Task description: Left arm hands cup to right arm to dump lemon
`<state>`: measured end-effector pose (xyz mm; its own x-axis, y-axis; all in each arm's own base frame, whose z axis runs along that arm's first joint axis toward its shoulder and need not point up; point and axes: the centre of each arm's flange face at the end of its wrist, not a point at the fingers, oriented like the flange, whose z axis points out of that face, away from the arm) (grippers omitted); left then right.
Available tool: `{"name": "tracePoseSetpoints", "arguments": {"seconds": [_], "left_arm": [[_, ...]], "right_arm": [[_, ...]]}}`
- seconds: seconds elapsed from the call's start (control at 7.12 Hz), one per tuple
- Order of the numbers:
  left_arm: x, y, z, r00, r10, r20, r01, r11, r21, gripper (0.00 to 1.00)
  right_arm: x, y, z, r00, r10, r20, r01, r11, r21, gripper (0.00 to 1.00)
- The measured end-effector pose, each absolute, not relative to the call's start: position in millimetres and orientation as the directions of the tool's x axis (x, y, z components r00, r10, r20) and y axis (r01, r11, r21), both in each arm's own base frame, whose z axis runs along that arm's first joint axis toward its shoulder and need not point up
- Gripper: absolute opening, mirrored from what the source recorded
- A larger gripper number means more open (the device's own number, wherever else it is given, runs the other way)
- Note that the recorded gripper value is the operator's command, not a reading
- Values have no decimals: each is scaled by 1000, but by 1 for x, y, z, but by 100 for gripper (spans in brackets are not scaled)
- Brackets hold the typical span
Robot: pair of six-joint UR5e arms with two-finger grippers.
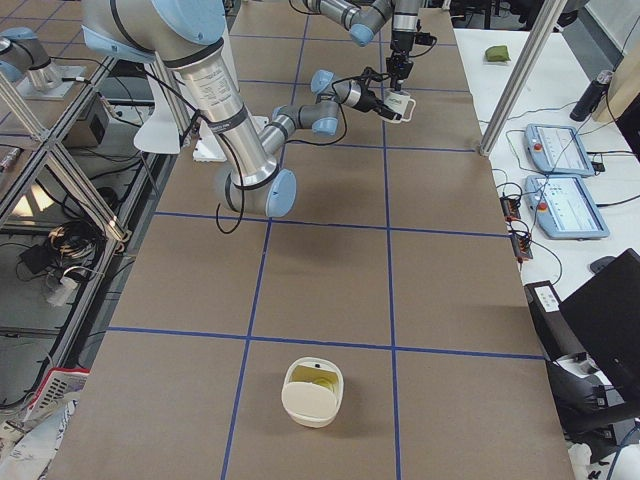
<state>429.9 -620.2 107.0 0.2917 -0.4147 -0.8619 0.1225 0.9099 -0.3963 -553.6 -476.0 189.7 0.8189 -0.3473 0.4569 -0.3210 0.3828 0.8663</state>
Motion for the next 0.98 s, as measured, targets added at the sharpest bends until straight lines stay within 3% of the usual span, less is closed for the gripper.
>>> {"name": "tracePoseSetpoints", "arguments": {"seconds": [0.42, 0.56, 0.7, 0.84, 0.98], "left_arm": [[435, -617, 108, 296, -413, -861, 119, 910, -396, 36], [438, -615, 108, 298, -412, -861, 116, 911, -396, 23], [439, -614, 108, 299, -411, -861, 115, 911, -396, 0], [440, -614, 108, 300, -412, -861, 114, 911, -396, 0], [440, -614, 109, 301, -413, -859, 114, 910, -398, 0]], "right_arm": [[-553, -476, 190, 819, -346, 457, -322, 382, 866, 27], [-553, -476, 190, 820, -346, 457, -322, 382, 866, 27], [-553, -476, 190, 820, -346, 457, -322, 382, 866, 41], [-553, -476, 190, 820, -346, 456, -321, 382, 867, 83], [-553, -477, 191, 824, -349, 447, -313, 378, 871, 98]]}}
